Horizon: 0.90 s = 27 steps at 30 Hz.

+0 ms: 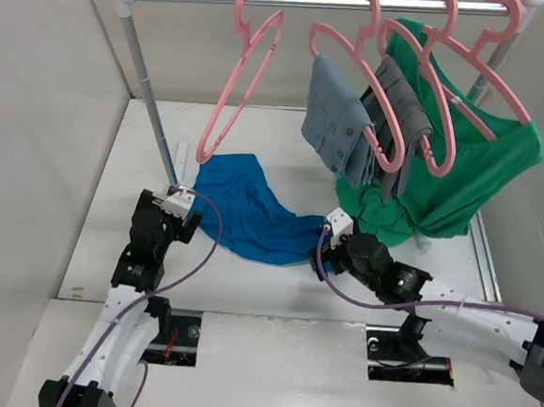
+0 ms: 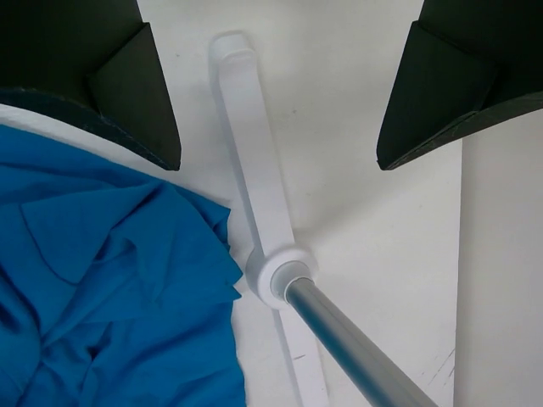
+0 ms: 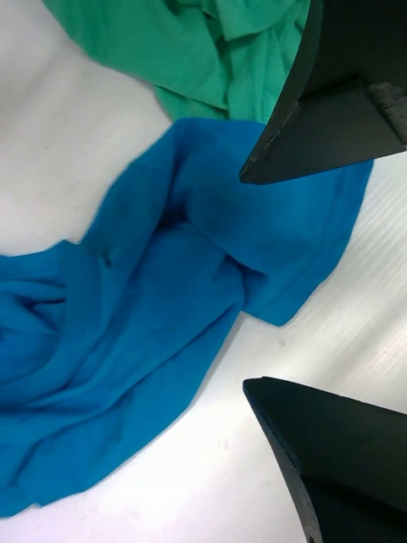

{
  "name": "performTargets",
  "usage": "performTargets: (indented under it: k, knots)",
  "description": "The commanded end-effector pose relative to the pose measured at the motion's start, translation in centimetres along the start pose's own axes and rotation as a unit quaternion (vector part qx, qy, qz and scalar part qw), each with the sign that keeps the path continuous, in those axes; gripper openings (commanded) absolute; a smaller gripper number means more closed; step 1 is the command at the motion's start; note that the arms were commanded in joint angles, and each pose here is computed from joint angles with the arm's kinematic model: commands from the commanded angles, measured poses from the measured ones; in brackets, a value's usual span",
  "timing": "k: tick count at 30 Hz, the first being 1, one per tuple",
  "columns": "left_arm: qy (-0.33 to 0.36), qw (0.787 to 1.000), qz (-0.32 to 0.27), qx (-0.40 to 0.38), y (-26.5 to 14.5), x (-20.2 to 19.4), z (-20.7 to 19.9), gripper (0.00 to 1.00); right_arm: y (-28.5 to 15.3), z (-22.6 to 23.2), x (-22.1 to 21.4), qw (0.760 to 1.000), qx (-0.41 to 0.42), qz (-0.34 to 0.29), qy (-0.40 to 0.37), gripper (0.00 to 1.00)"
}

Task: Place the t-shirt on the hanger
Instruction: Move the tshirt to the center of the board

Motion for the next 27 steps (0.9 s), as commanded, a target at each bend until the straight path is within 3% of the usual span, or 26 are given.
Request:
performTargets:
  k: [1, 6, 7, 11, 18, 22, 27]
  knots:
    - [-0.028, 0.998, -0.044, 0.022, -0.2, 2.2, 0.4, 1.00, -0.8, -1.0, 4.2, 0.998, -0.007, -0.064, 0.010, 1.00]
    - [-0.005, 0.998, -0.059, 0.030, -0.9, 4.1, 1.1, 1.00, -1.6, -2.2, 8.5, 0.996, 0.004, -0.078, -0.032, 1.00]
    - [0.004, 0.998, -0.059, 0.025, -1.1, 4.1, 1.0, 1.00, -1.4, -2.3, 8.6, 0.997, 0.015, -0.057, -0.056, 1.00]
    - [0.028, 0.996, -0.074, -0.033, -1.8, 5.1, 0.4, 1.00, -1.9, -2.9, 12.3, 0.992, 0.053, -0.061, -0.100, 1.00]
    - [0.049, 0.987, -0.112, -0.101, -2.8, 6.1, -0.6, 1.00, -3.9, -3.2, 19.9, 0.968, 0.140, -0.156, -0.141, 1.00]
    - [0.087, 0.982, -0.102, -0.132, -2.9, 5.1, -1.1, 1.00, -2.7, -3.0, 20.2, 0.967, 0.130, -0.169, -0.139, 1.00]
    - [0.085, 0.984, -0.095, -0.121, -2.9, 4.9, -0.9, 1.00, 1.5, -1.4, 19.0, 0.971, 0.150, -0.120, -0.140, 1.00]
Point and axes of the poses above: each gripper's point midway between its finger pads, its own y axis out along the fingers, its own z axis along the line the jaws close on, x = y × z, the point moved 9 cm from there along -y, back along the fingers, and after that the axes turned 15 degrees about -y, right-handed, at the moved point
